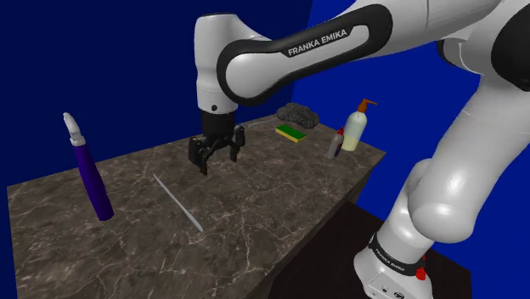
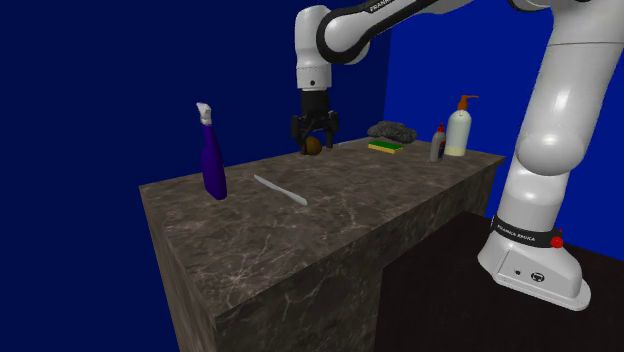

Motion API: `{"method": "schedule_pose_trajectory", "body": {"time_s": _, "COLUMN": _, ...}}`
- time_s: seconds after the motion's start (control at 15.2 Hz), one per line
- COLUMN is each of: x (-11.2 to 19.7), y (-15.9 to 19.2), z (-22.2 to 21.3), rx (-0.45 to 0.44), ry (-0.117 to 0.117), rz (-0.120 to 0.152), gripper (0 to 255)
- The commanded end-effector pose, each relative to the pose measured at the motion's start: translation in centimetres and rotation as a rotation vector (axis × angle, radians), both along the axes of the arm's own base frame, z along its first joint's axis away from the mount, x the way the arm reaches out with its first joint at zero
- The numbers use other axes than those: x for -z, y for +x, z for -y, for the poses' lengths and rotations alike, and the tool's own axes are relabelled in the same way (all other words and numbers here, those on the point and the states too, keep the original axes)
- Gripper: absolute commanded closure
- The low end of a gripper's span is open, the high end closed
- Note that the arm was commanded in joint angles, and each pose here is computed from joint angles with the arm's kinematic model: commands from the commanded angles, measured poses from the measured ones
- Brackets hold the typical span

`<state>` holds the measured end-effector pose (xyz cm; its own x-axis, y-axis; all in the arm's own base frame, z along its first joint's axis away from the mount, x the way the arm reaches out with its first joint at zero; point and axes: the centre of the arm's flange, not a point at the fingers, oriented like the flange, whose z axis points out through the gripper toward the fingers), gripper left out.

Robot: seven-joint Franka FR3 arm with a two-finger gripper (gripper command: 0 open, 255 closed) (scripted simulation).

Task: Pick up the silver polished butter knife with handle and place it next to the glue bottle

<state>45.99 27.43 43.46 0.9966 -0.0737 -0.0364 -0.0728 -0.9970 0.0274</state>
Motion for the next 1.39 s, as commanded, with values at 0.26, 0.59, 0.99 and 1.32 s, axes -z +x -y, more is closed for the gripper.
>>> {"method": "schedule_pose_trajectory", "body": {"time_s": 0.26, "x": 3.5, "y": 2.8, "z": -6.7, "rx": -0.009, "ry": 0.023, "rz": -0.010, "gripper": 0}}
{"method": "schedule_pose_trajectory", "body": {"time_s": 0.59, "x": 5.7, "y": 3.9, "z": -9.3, "rx": -0.013, "ry": 0.031, "rz": -0.014, "gripper": 0}}
{"method": "schedule_pose_trajectory", "body": {"time_s": 0.99, "x": 8.7, "y": 3.7, "z": -9.3, "rx": -0.013, "ry": 0.031, "rz": -0.014, "gripper": 0}}
{"method": "schedule_pose_trajectory", "body": {"time_s": 1.32, "x": 8.7, "y": 3.7, "z": -9.3, "rx": -0.013, "ry": 0.031, "rz": -0.014, "gripper": 0}}
